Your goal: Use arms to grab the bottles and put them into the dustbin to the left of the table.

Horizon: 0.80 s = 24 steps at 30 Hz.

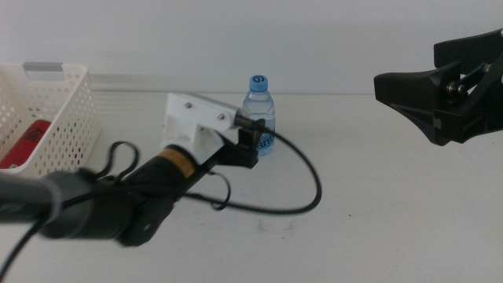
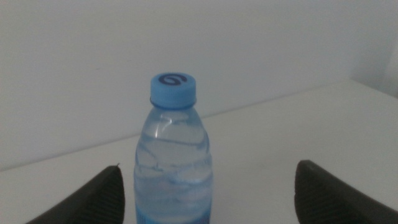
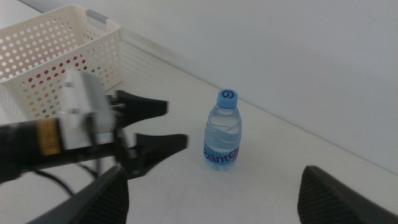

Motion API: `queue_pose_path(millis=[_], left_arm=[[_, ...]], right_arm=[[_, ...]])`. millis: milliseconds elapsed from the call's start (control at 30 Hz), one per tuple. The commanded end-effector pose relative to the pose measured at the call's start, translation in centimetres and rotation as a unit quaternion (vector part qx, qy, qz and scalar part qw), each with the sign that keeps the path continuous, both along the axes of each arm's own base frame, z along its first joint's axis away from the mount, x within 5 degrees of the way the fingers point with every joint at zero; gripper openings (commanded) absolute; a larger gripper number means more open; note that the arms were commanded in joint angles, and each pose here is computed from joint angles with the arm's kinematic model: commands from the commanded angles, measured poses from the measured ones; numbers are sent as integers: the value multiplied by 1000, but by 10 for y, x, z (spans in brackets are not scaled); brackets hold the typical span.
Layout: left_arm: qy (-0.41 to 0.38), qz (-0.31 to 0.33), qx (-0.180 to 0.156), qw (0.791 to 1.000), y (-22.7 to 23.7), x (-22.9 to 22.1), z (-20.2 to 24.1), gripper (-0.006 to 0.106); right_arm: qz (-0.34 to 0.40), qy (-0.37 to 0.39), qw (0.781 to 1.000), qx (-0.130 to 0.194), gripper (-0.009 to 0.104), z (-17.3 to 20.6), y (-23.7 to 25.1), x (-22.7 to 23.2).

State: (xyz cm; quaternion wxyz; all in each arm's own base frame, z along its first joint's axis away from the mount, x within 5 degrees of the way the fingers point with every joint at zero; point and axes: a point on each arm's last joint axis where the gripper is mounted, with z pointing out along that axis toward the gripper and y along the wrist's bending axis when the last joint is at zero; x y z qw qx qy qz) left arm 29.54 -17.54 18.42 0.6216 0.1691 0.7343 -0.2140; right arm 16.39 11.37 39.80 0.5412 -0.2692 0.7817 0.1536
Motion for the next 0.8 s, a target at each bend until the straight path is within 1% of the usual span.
queue_pose_path(millis=[0, 267, 433, 567, 767], left_arm=[[-4, 13, -18, 1000, -7, 18, -5, 94], [16, 50, -32, 998, -27, 64, -37, 94], [23, 51, -27, 998, -38, 83, -61, 94], [19, 48, -12, 999, -45, 96, -79, 94], [19, 58, -20, 998, -53, 113, -97, 94]], right_arm=[[2, -10, 1000, 0, 86, 3, 0, -1], [2, -10, 1000, 0, 86, 3, 0, -1], [2, -10, 1000, 0, 86, 3, 0, -1], [2, -10, 1000, 0, 86, 3, 0, -1], [2, -10, 1000, 0, 86, 3, 0, -1]])
